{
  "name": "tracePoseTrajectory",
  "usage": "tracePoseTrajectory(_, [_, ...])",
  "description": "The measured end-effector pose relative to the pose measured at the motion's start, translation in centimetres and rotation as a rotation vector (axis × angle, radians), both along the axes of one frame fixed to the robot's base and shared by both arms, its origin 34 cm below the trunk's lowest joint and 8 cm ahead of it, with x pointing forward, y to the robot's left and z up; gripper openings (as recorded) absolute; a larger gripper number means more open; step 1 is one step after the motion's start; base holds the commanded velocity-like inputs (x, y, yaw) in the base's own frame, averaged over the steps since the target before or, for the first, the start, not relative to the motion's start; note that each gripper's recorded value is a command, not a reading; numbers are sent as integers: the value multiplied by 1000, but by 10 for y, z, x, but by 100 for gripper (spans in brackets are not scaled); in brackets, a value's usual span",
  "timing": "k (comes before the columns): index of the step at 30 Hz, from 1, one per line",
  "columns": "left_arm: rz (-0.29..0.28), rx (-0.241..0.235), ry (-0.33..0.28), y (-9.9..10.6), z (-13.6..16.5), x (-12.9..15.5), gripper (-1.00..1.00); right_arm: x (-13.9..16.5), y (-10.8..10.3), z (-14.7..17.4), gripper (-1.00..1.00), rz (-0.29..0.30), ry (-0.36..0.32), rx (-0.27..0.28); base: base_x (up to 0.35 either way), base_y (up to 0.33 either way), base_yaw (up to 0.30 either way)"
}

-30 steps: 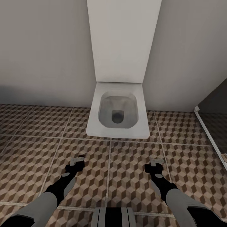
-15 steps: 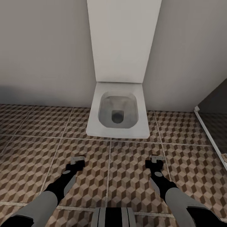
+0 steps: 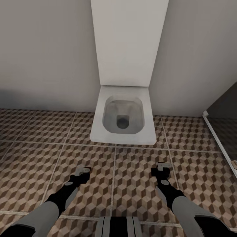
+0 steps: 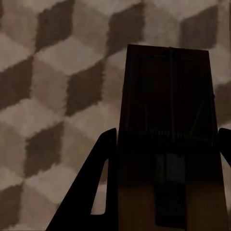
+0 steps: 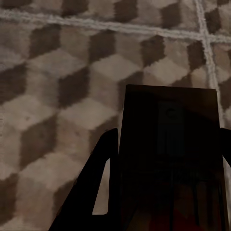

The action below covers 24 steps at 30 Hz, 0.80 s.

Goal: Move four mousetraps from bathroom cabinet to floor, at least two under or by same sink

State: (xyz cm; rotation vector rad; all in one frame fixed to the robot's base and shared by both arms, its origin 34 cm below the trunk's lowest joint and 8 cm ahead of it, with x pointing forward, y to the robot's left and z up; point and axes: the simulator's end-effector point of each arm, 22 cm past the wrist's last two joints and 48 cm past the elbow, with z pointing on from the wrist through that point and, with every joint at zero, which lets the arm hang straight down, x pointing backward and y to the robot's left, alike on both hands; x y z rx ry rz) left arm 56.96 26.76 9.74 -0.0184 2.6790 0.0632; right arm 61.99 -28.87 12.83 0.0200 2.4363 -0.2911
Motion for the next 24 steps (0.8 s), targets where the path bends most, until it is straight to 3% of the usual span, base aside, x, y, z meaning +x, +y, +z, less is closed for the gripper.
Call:
tracePoseTrajectory(11, [-15,-4,-76,-5,10,19,-100,3,3,1,-100,49,16,-26,0,0,0])
tracePoseTrajectory(24, [-21,-8,-83,-9,12,22,-100,2,4,-1,-100,54,26,-27,0,0,0])
